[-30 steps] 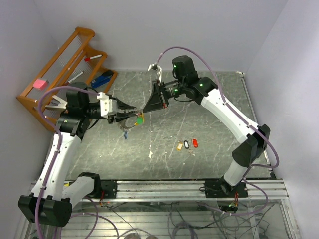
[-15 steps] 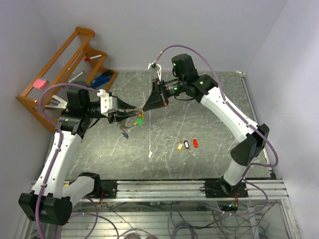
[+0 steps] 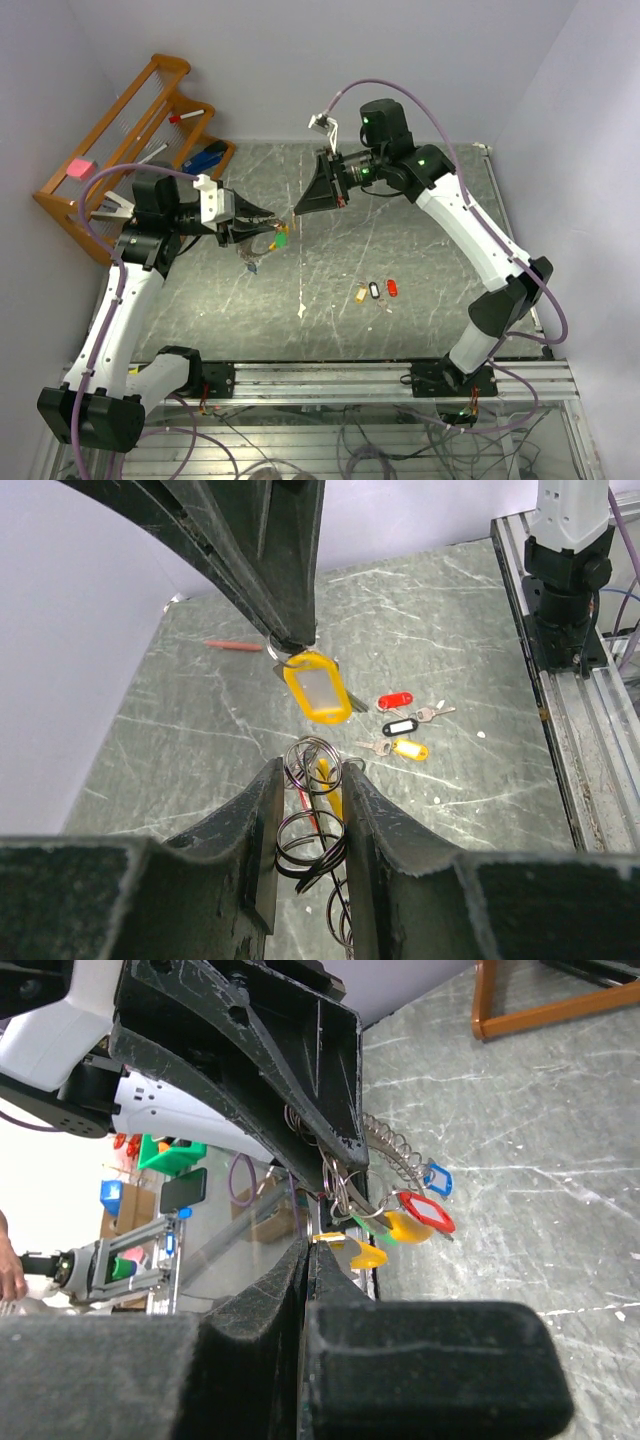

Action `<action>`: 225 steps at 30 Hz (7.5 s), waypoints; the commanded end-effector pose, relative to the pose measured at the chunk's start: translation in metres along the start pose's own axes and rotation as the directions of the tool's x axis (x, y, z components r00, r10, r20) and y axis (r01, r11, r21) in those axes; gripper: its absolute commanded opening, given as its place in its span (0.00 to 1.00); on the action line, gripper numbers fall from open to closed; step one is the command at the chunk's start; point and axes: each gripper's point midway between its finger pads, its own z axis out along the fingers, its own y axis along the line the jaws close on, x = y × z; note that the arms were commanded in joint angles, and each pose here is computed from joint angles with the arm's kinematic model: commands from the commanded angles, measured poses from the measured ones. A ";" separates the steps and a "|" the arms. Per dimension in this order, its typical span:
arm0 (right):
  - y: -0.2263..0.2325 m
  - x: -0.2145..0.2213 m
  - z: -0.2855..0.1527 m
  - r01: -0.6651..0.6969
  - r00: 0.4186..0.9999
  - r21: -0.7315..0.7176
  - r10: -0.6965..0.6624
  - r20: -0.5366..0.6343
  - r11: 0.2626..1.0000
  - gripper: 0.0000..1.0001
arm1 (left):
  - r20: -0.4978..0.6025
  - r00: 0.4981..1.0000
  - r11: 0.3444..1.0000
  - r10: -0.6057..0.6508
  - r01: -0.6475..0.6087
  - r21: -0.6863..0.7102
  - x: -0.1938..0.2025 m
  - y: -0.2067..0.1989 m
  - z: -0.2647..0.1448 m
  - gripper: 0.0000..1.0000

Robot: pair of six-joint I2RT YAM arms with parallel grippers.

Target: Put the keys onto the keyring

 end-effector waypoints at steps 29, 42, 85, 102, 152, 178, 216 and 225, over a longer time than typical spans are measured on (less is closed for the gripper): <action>0.010 0.007 -0.013 -0.003 1.000 0.014 0.003 -0.029 1.000 0.00 | 0.070 0.996 0.998 -0.047 0.043 0.053 -0.019 0.000 0.006 0.07; -0.002 0.003 -0.009 -0.003 0.999 0.060 0.005 -0.035 0.998 0.00 | 0.072 0.997 0.998 -0.038 0.034 0.057 -0.020 -0.002 0.006 0.07; 0.017 0.002 0.005 -0.027 0.997 -0.016 0.026 -0.072 1.000 0.00 | 0.077 0.997 0.997 -0.031 0.025 0.077 -0.021 -0.008 0.008 0.07; -0.032 0.049 -0.009 -0.121 0.989 0.126 0.131 -0.068 0.985 0.00 | 0.056 0.998 0.996 0.001 -0.006 0.090 -0.019 -0.016 0.005 0.07; 0.011 -0.010 0.012 -0.154 0.985 -0.156 0.165 0.059 0.976 0.00 | -0.019 0.992 0.983 0.127 -0.128 -0.131 -0.012 0.022 0.001 0.07; -0.012 0.000 0.025 -0.269 0.963 -0.113 0.270 -0.004 0.957 0.00 | -0.053 0.977 0.971 0.205 -0.210 -0.114 -0.008 0.020 0.003 0.07; -0.023 -0.002 0.020 -0.287 0.957 -0.062 0.289 0.014 0.956 0.00 | -0.074 0.966 0.961 0.249 -0.256 -0.109 -0.006 0.019 0.003 0.07; -0.026 -0.002 0.015 -0.292 0.956 -0.048 0.293 0.027 0.955 0.00 | -0.068 0.962 0.959 0.266 -0.271 -0.084 -0.007 0.013 0.003 0.07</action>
